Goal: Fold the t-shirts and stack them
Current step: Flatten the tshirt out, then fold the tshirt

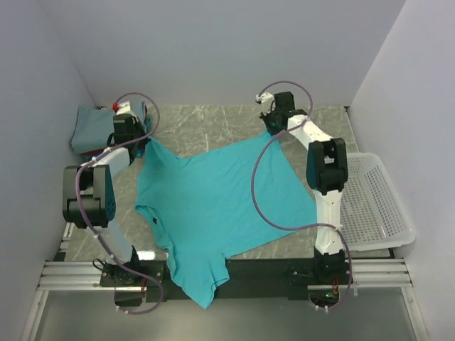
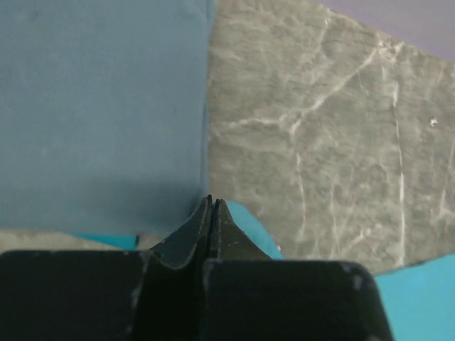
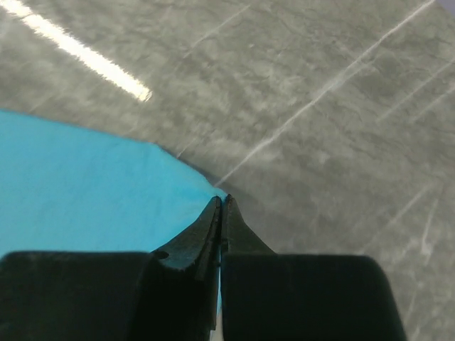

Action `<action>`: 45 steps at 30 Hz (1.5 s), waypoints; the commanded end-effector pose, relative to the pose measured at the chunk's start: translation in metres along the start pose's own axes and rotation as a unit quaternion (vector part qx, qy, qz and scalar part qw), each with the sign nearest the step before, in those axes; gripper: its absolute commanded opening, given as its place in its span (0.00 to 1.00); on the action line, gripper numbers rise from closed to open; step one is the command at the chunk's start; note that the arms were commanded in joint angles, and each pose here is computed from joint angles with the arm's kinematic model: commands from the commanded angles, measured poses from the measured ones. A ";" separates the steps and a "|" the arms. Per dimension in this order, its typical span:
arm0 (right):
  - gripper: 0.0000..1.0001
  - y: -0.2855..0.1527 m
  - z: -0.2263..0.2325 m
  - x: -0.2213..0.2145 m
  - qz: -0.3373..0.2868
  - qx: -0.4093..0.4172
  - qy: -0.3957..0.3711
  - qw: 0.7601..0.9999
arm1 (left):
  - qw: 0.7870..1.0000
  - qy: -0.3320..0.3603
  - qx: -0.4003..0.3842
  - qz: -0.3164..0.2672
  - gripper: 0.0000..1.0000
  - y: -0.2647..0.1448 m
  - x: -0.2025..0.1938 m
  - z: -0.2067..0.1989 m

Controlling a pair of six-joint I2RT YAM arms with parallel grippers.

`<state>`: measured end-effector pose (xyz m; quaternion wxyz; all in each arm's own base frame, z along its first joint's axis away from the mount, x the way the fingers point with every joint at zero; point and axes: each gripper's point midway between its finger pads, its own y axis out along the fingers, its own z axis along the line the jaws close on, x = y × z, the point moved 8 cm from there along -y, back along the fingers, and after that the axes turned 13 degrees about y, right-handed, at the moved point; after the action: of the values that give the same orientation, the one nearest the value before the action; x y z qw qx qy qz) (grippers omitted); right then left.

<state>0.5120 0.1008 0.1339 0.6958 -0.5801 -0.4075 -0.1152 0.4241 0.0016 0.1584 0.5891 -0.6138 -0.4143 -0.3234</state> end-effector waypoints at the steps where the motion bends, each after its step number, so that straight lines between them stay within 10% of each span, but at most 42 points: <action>1: 0.00 -0.005 -0.012 0.039 -0.047 -0.059 -0.001 0.997 | 0.995 0.025 -0.017 -0.090 0.00 0.008 0.059 -0.002; 17: 0.00 -0.024 -0.050 0.064 -0.101 -0.082 0.052 0.990 | 0.988 0.035 -0.073 -0.133 0.00 0.015 0.122 -0.009; 45: 0.00 -0.062 -0.055 0.015 -0.089 -0.013 0.107 0.990 | 0.977 0.034 -0.122 -0.171 0.00 -0.085 0.104 -0.019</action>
<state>0.5067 0.0424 0.1616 0.7228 -0.5503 -0.3570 -0.2172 0.4081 -0.0080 0.2664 0.4789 -0.6116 -0.4246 -0.4650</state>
